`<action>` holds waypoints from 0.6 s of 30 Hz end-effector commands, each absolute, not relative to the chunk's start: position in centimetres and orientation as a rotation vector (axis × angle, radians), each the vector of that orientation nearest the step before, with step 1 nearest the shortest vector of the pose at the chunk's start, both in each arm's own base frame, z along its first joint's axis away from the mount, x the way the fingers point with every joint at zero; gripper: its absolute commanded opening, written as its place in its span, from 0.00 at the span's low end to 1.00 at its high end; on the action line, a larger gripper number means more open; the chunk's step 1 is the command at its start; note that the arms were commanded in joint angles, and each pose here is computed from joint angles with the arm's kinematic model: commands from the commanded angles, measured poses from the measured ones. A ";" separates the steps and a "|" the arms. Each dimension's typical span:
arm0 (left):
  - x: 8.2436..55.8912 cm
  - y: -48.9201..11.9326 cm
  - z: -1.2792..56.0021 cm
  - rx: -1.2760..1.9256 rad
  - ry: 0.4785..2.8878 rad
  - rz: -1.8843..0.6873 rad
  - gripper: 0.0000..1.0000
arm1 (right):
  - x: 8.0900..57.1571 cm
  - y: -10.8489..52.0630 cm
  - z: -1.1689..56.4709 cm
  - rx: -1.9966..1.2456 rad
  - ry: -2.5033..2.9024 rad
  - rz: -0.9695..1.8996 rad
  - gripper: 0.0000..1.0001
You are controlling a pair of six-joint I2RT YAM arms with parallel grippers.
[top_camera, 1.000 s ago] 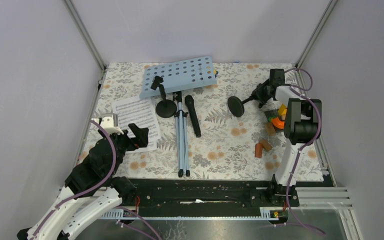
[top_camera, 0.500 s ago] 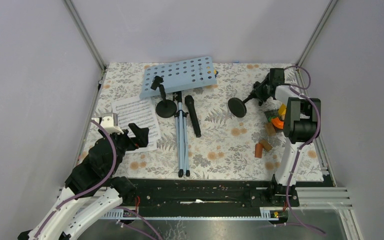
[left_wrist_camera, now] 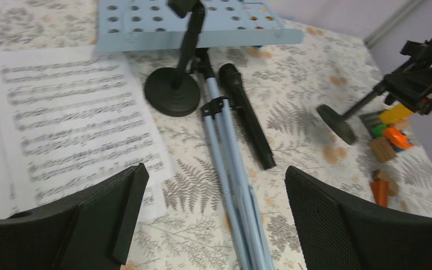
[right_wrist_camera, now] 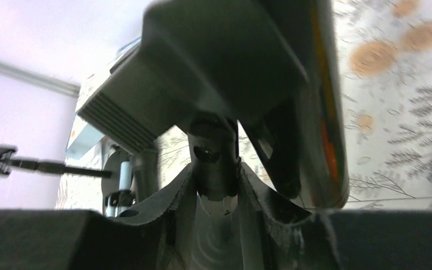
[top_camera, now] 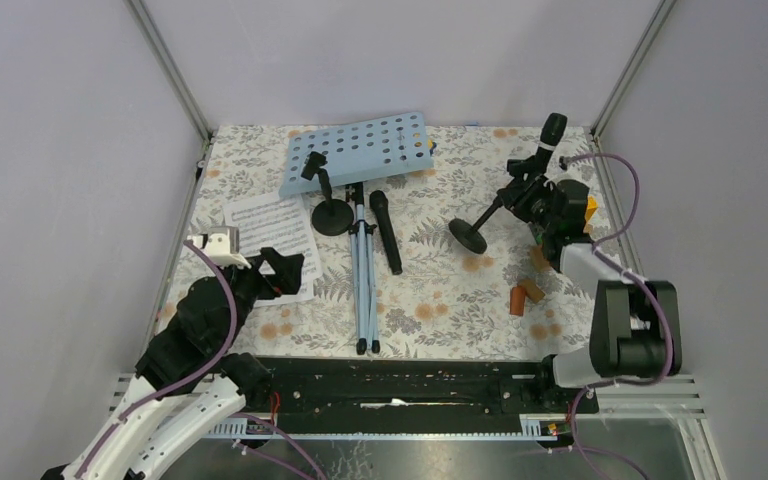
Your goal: Pack up the instrument practice props
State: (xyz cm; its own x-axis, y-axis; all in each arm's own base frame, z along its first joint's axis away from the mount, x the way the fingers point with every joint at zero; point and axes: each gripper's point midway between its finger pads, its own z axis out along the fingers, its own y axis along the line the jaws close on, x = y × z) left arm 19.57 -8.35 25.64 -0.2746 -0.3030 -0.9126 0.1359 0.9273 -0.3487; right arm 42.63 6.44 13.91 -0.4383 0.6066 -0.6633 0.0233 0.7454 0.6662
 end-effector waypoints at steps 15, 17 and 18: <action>18.6 -22.1 33.7 0.342 1.394 -1.098 0.99 | 28.0 22.3 28.1 -0.518 1.282 0.826 0.00; 18.4 -22.8 33.4 0.360 1.357 -1.136 0.99 | 26.6 23.7 27.1 -0.573 1.278 0.852 0.00; 18.2 -23.1 33.0 0.369 1.343 -1.148 0.99 | 26.1 24.3 26.6 -0.592 1.277 0.852 0.00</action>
State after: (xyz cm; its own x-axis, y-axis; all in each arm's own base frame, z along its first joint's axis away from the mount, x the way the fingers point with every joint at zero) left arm 20.07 -21.42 30.03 -0.2518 -0.3516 -0.9016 0.6804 0.5982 -0.4233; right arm 28.38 22.27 23.41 -0.1257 0.2154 -0.9684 -0.7343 0.6361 0.2368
